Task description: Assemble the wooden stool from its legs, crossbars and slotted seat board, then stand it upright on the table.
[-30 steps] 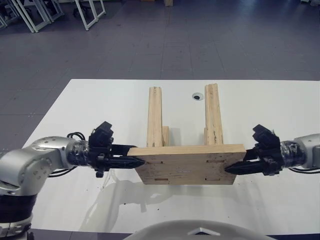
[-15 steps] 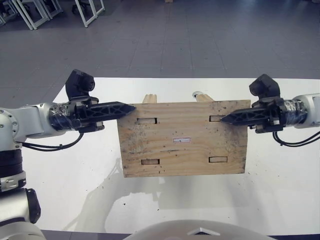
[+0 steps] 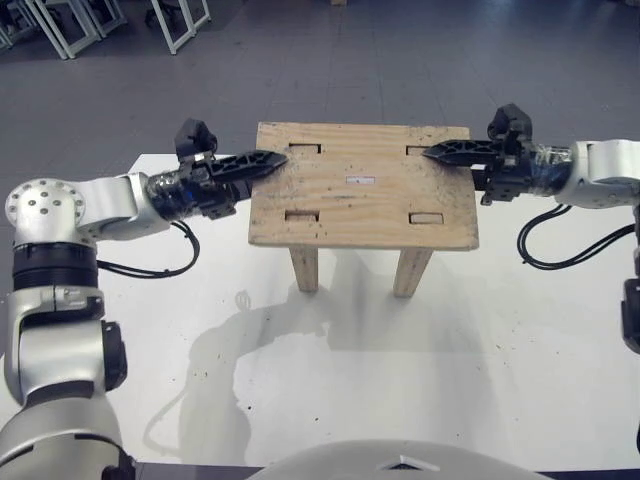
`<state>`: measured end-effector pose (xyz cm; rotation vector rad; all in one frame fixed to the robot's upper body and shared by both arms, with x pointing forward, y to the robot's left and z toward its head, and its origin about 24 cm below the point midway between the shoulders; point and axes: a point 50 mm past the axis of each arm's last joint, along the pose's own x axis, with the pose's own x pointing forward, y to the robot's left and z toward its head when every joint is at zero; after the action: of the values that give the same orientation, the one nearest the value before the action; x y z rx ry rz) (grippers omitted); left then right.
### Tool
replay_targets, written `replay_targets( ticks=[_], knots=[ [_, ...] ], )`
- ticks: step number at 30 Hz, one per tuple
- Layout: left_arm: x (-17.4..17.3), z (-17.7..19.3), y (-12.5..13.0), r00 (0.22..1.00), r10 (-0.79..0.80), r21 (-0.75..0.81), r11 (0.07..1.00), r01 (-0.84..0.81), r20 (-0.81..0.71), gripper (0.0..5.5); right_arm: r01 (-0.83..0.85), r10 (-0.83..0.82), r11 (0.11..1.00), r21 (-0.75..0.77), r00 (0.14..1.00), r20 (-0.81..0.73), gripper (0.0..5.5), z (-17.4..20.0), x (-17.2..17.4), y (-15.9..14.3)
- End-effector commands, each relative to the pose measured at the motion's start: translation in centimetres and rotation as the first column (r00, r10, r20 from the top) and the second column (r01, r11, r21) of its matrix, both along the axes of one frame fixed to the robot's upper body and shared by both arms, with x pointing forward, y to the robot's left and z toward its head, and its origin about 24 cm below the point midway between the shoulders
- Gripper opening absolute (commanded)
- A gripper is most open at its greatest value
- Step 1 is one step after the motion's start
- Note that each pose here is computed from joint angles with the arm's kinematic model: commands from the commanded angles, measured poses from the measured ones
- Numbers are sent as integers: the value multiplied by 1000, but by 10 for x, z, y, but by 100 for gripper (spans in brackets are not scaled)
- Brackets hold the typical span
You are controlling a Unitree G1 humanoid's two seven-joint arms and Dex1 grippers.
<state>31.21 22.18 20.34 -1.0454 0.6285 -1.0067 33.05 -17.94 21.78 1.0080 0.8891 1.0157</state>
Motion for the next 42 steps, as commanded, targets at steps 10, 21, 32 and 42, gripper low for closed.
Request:
replay_targets(
  ticks=[10,21,32,42],
  knots=[
    [41,-13,-2,965,253,104,964,-246,-67,250,182,-191,967,-177,981,-32,233,-42,27,5],
    [49,-41,24,883,448,177,889,-423,-140,406,242,-240,962,-124,970,33,412,-32,35,-4],
    [45,-52,24,880,447,133,893,-430,-159,406,295,-297,955,33,949,108,546,-4,43,-5],
    [44,-47,28,873,481,131,874,-469,-81,406,380,-377,925,-11,921,99,546,-23,36,-35]
  ],
)
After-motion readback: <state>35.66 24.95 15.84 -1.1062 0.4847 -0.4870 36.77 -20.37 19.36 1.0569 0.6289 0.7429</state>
